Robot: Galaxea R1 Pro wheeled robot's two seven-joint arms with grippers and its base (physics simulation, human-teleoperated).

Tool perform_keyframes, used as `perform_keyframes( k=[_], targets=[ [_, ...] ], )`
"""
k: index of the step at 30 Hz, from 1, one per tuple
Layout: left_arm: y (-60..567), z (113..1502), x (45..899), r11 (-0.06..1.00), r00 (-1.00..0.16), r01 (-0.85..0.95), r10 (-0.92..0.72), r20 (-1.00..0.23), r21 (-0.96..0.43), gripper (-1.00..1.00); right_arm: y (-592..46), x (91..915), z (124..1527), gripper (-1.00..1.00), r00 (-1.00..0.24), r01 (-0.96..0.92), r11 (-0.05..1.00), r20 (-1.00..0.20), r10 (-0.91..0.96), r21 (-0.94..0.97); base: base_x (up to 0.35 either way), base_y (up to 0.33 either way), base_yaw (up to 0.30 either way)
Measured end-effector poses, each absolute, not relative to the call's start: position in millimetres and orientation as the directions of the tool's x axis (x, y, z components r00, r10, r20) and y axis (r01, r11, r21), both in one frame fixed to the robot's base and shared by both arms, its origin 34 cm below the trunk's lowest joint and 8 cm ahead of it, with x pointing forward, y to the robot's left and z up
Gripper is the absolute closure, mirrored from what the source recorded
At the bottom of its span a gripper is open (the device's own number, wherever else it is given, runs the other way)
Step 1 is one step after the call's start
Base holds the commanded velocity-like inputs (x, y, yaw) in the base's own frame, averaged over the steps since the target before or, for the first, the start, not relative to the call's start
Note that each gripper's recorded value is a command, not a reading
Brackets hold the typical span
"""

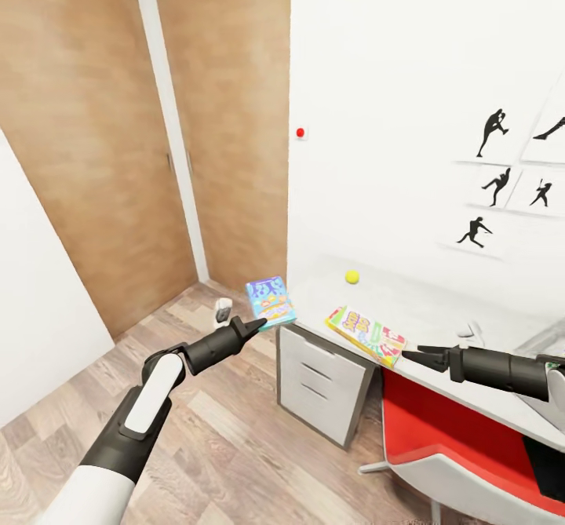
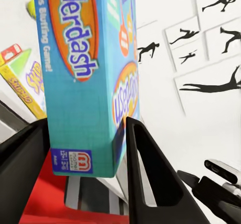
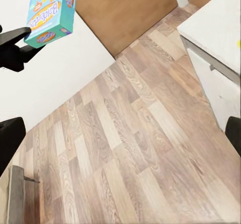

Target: Put all the toys in the child's room - the three board games (two on the bed and one on the table), the two jigsaw puzzles on the table, and the tennis ball on the table - inside the toy box on the table in the child's room.

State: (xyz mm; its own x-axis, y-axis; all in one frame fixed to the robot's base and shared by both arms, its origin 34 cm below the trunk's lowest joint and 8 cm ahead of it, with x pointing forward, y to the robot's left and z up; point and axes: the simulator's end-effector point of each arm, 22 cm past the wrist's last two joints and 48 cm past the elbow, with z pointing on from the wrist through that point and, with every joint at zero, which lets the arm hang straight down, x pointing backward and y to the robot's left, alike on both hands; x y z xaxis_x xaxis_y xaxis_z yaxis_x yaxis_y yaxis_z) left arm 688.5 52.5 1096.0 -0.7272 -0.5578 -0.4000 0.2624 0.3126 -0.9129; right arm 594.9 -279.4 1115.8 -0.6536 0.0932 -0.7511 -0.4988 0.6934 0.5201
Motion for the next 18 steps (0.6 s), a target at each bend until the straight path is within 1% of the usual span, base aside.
perform_keyframes(
  k=[14, 18],
  targets=[
    [50.0, 1098.3, 686.9, 0.318, -0.728, 0.269, -0.551, -0.409, -0.909, 1.00, -279.9, 594.2, 1119.0, -1.00, -0.649, -0.502, 0.694, -0.755, 0.093, 0.517, 0.000, 0.000, -0.290],
    [49.3, 1099.7, 686.3, 0.317, -0.728, 0.273, -0.549, -0.410, -0.908, 1.00, -288.6, 594.4, 1123.9, -1.00, -0.642, -0.500, 0.702, -0.761, 0.093, 0.507, 0.000, 0.000, -0.290]
  ],
)
